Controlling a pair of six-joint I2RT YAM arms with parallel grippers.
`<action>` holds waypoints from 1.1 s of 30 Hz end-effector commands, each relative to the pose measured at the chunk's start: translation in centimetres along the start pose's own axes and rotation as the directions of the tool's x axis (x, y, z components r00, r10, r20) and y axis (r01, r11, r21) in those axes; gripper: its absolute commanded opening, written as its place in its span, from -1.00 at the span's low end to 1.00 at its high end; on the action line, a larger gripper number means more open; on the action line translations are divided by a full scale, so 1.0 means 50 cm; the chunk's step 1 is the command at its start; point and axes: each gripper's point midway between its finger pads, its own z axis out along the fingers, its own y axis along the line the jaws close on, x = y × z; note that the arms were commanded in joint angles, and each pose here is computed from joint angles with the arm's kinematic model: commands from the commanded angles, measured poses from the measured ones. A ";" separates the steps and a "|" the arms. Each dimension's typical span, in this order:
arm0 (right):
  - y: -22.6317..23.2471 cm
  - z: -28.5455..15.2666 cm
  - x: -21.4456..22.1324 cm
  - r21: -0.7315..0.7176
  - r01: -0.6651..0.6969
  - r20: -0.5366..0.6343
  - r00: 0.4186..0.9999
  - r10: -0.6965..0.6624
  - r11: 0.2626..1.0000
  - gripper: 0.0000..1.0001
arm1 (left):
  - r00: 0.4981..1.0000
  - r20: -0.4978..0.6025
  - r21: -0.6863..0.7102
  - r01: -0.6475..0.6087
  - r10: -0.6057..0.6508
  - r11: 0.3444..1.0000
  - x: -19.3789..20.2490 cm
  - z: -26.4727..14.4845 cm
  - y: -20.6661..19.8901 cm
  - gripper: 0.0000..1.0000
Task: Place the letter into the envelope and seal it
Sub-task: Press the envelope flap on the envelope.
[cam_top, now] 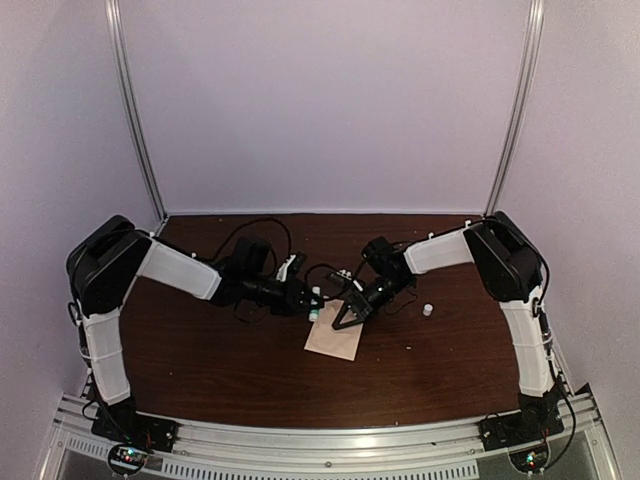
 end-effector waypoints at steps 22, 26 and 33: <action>-0.049 0.011 0.031 0.038 -0.067 -0.026 0.997 0.068 0.997 -0.78 | 0.986 -0.149 -0.077 0.067 -0.078 0.995 0.145 0.042 0.094 -1.00; -0.059 0.002 0.027 0.055 -0.071 -0.015 0.997 0.071 0.996 -0.78 | 0.984 -0.155 -0.086 0.077 -0.090 0.993 0.153 0.046 0.106 -1.00; -0.076 -0.012 0.014 0.081 -0.072 0.004 0.997 0.072 0.994 -0.78 | 0.983 -0.164 -0.093 0.073 -0.088 0.993 0.158 0.047 0.112 -1.00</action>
